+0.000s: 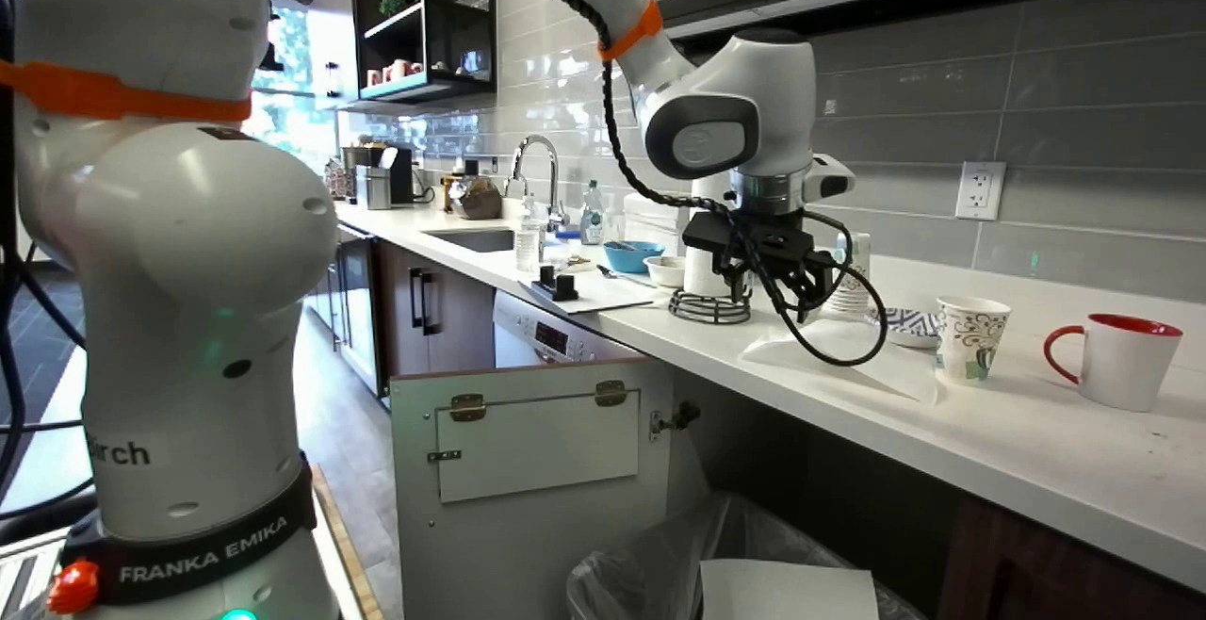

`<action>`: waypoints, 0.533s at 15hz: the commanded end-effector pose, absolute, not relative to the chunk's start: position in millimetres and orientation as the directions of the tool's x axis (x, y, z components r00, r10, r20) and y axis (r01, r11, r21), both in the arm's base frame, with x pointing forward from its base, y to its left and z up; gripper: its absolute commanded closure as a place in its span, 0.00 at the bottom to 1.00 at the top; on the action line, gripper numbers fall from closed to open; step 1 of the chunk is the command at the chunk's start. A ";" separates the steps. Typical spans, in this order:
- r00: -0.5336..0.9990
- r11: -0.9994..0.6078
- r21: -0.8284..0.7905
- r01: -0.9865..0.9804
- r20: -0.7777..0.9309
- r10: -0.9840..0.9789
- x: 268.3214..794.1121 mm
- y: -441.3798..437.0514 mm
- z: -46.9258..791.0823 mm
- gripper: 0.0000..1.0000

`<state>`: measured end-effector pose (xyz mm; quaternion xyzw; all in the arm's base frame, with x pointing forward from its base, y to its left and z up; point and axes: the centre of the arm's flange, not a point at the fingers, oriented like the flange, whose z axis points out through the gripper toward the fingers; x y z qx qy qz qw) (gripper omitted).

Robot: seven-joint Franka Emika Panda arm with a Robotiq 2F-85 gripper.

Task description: Push the tissue forward

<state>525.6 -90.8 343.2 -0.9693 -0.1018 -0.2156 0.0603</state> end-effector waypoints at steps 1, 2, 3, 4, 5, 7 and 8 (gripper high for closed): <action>0.909 -0.980 -0.071 0.185 0.393 0.143 544.3 -105.4 323.2 0.00; 0.915 -0.981 -0.074 0.177 0.380 0.137 544.5 -108.8 316.1 0.00; 0.920 -0.982 -0.078 0.171 0.370 0.131 545.2 -111.8 309.8 0.00; 0.925 -0.983 -0.084 0.164 0.358 0.124 545.3 -114.4 302.6 0.00; 0.929 -0.983 -0.089 0.160 0.351 0.120 545.1 -116.2 296.7 0.00; 0.934 -0.983 -0.105 0.151 0.342 0.107 545.3 -118.3 284.0 0.00; 0.933 -0.981 -0.120 0.149 0.345 0.100 545.8 -118.0 278.3 0.00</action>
